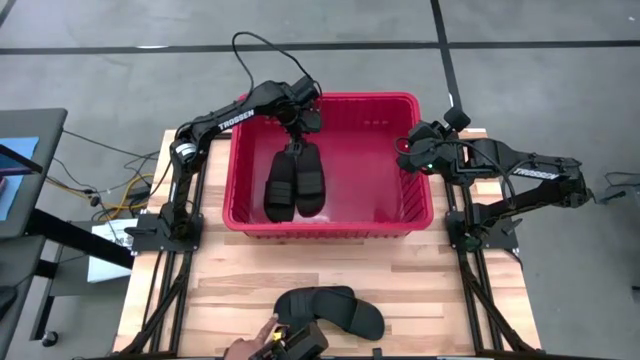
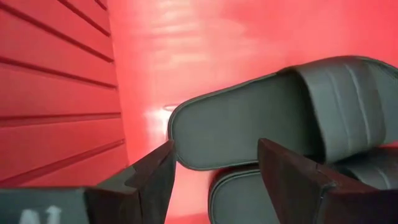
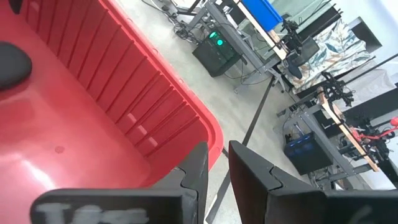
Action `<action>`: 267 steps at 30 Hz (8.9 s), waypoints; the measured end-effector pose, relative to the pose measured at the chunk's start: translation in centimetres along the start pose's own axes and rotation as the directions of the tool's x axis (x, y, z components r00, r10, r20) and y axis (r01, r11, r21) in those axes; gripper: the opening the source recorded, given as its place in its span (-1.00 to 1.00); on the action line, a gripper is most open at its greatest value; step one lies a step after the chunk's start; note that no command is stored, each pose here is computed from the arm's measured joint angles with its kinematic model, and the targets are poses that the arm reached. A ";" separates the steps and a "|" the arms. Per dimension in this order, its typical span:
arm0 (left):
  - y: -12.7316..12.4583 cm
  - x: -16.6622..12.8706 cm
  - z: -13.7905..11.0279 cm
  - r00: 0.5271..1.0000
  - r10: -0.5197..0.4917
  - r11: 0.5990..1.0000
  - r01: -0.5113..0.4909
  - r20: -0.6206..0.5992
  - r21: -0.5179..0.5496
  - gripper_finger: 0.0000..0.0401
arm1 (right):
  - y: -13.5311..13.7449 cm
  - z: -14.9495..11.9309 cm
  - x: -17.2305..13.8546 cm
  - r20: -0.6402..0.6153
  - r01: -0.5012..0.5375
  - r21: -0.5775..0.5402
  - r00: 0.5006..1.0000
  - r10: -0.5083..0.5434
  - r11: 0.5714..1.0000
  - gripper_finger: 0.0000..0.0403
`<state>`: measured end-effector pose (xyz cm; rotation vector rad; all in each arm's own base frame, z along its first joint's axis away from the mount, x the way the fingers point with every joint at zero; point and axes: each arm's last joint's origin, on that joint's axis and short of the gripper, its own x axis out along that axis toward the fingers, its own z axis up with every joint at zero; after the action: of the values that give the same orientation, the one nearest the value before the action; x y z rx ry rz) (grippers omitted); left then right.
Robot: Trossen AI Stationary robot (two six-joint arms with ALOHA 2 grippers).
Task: Pick and place slides into bin
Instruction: Put the right slide into the organizer bin
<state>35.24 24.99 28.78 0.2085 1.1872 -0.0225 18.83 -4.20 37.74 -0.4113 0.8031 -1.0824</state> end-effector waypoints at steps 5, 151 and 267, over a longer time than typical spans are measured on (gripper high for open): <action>0.0 0.0 0.0 1.000 0.003 1.000 -0.003 0.001 0.000 0.09 | 0.0 0.0 0.0 0.000 0.000 0.000 1.000 0.000 1.000 -0.72; -34.6 -11.0 -9.8 0.141 -0.151 0.825 0.563 0.979 0.046 0.09 | 30.5 -11.4 -19.2 -0.447 -0.566 0.647 0.262 0.855 0.512 -0.72; -34.7 -10.3 -9.9 0.205 -0.163 0.800 0.599 0.965 0.007 0.09 | 21.2 -2.8 -23.3 -0.297 -0.576 0.485 0.599 0.743 0.658 -1.00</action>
<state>17.83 -8.28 29.58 -0.4652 -0.0577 -0.3396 24.44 26.16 30.75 0.4826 1.0610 -0.5573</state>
